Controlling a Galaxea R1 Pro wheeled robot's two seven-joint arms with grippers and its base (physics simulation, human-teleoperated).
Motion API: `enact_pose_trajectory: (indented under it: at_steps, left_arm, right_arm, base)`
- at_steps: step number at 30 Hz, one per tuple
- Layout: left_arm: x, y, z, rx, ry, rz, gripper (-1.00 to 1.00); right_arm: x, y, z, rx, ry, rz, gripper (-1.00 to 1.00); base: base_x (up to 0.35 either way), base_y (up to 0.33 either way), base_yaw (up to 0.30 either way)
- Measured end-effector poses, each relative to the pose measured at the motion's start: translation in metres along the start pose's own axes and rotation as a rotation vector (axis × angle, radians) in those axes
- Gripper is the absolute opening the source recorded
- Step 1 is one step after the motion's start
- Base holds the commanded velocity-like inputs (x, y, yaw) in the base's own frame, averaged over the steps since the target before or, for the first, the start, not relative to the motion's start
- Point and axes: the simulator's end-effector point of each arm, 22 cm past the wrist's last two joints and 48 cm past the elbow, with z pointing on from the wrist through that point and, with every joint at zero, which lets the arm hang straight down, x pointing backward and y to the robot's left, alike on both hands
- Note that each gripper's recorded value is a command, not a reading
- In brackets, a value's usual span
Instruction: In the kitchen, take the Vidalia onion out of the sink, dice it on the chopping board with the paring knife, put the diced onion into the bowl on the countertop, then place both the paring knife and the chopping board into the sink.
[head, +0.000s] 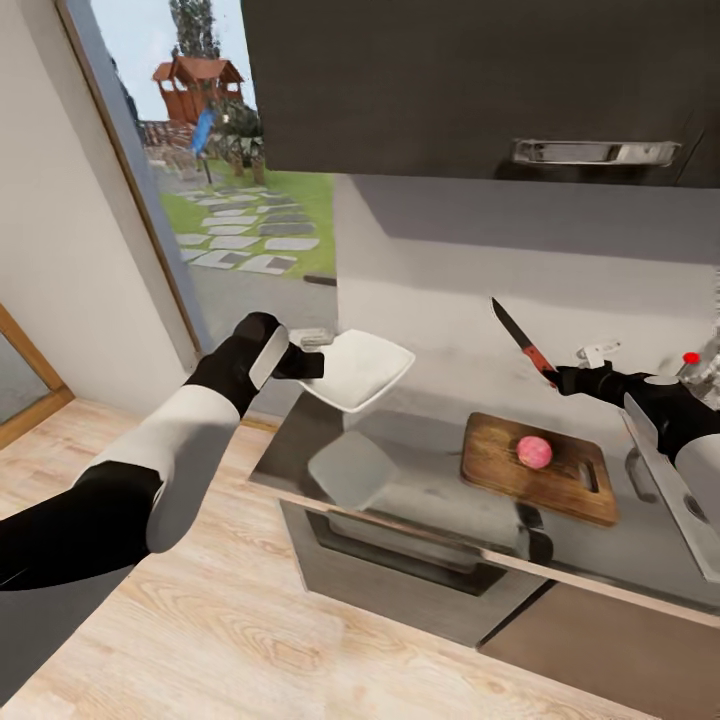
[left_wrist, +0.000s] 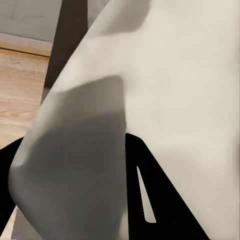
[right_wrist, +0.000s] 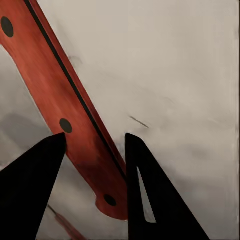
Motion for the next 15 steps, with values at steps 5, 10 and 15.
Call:
enact_pose_trajectory:
  at_steps: [5,10,15]
  left_arm:
    - [0.008,0.002,0.004,0.0,0.019,-0.006,-1.0]
    - [0.019,0.008,0.011,-0.01,0.048,-0.012,-1.0]
    - [0.027,0.022,0.018,-0.031,0.06,-0.023,-1.0]
  right_arm:
    - [0.0,-0.001,-0.001,0.002,0.0,-0.001,-1.0]
    - [0.0,0.0,0.0,0.0,0.0,-0.001,-1.0]
    - [-0.001,0.001,0.0,-0.002,-0.001,-0.003,-1.0]
  base:
    - [-0.005,-0.24,0.0]
    - [0.0,-0.034,0.0]
    - [0.0,-0.001,0.0]
